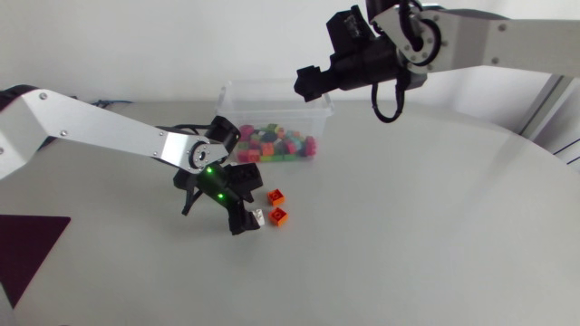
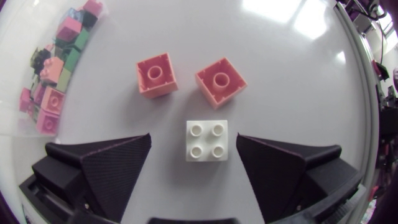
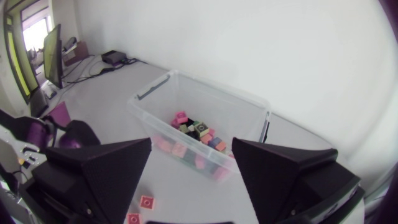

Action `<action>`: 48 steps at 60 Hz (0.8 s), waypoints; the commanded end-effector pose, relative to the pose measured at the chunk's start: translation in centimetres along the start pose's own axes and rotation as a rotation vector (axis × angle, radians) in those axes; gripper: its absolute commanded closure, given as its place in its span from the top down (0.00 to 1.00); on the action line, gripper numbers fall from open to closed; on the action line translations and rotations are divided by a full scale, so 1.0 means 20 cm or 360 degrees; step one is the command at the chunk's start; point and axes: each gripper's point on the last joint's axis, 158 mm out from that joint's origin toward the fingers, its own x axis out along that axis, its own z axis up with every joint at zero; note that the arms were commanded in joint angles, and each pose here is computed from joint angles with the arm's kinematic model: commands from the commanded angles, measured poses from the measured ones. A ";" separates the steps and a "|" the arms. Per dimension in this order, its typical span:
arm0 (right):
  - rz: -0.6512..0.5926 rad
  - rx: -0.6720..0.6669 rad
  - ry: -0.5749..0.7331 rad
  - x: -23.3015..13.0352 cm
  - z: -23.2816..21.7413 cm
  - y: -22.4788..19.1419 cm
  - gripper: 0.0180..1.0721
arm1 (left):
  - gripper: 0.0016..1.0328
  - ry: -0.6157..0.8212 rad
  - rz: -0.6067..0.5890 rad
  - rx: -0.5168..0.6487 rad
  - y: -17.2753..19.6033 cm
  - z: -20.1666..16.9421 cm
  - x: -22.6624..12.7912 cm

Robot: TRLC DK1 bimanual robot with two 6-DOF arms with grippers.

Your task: Place the duplo bricks in the container

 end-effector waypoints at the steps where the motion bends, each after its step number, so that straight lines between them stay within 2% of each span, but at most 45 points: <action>1: 0.0039 -0.0032 0.0069 -0.04 -0.13 0.06 0.90 | 0.88 -0.0028 -0.0024 0.0073 0.00 0.05 0.03; 12: 0.0159 -0.0027 0.0281 -0.07 -0.43 0.21 0.90 | 0.69 -0.0016 -0.0055 0.0094 -0.02 0.06 0.08; 18: 0.0215 -0.0065 0.0394 -0.07 -0.56 0.30 0.90 | 0.44 -0.0018 -0.0060 0.0081 -0.02 0.07 0.08; 21: 0.0246 -0.0088 0.0457 -0.06 -0.64 0.35 0.90 | 0.27 -0.0009 -0.0069 0.0067 -0.01 0.06 0.08; 34: 0.0309 -0.0140 0.0704 0.04 -0.89 0.46 0.89 | 0.26 0.0087 -0.0173 0.0032 -0.08 -0.03 0.03; 48: 0.0330 -0.0191 0.0936 0.17 -1.09 0.51 0.86 | 0.25 0.0047 -0.0155 -0.0005 -0.08 -0.03 -0.17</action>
